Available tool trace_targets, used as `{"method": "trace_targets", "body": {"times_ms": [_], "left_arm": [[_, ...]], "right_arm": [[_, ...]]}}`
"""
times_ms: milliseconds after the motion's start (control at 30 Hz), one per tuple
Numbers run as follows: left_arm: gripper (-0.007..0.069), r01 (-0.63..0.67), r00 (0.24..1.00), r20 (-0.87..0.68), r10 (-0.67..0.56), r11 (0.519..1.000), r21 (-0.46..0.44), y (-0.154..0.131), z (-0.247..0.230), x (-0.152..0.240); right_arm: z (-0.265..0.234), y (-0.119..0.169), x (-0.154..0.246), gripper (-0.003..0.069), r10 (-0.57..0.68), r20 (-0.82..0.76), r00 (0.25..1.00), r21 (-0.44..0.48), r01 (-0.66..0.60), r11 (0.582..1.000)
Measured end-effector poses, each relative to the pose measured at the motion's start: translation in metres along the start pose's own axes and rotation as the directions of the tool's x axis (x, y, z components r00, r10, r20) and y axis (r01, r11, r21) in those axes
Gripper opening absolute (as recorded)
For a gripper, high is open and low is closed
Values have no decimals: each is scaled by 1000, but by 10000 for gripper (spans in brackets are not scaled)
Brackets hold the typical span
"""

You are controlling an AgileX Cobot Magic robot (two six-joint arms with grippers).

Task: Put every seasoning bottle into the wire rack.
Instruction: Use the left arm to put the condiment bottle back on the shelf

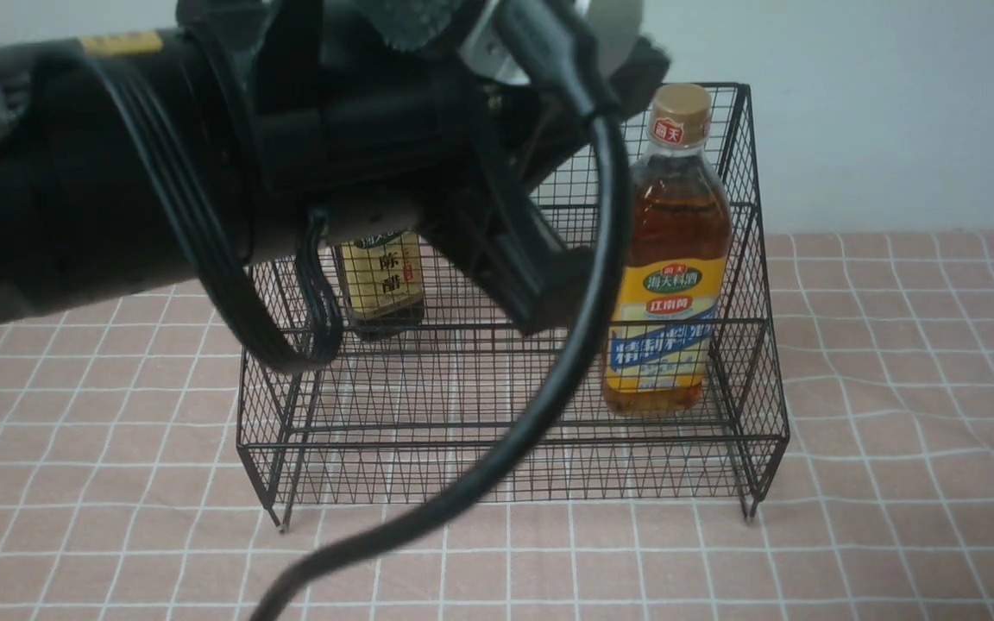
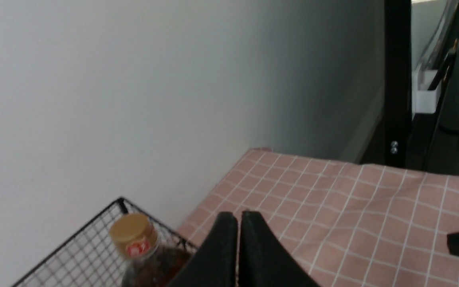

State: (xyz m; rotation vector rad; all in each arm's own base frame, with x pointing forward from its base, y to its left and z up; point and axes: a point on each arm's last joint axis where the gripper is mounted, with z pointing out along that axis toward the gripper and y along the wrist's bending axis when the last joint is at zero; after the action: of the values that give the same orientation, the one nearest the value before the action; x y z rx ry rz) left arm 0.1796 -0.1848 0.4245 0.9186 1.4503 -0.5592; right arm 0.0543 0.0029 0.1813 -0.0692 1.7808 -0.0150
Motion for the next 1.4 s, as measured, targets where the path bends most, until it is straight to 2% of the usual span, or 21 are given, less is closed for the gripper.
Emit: {"method": "trace_targets", "body": {"times_ms": [100,133,167,200,300,400,633,900,1167,1400], "left_arm": [[-7,54,993,-98,-62,995,-83,11,-6,8],[-7,111,985,-120,-126,986,-126,14,-7,11],[-7,110,978,-155,-139,977,-182,19,-9,15],[-7,145,972,-153,-176,970,-196,20,-9,16],[-7,164,955,-179,-237,922,-350,33,-11,26],[-7,192,943,-169,-287,883,-429,42,-9,32],[-7,208,923,-201,-327,866,-456,62,3,50],[-7,228,918,-173,-358,830,-509,102,20,79],[-7,210,901,-232,-365,838,-504,115,57,123],[-7,210,893,-249,-374,838,-503,122,73,146]], "right_arm": [[0,0,0,-14,0,0,1000,0,0,1000],[0,0,0,-14,0,0,1000,0,0,1000],[0,0,0,-14,0,0,1000,0,0,1000],[0,0,0,-14,0,0,1000,0,0,1000],[0,0,0,-14,0,0,1000,0,0,1000],[0,0,0,-14,0,0,1000,0,0,1000],[0,0,0,-14,0,0,1000,0,0,1000],[0,0,0,-14,0,0,1000,0,0,1000],[0,0,0,-14,0,0,1000,0,0,1000],[0,0,0,-14,0,0,1000,0,0,1000]]}}
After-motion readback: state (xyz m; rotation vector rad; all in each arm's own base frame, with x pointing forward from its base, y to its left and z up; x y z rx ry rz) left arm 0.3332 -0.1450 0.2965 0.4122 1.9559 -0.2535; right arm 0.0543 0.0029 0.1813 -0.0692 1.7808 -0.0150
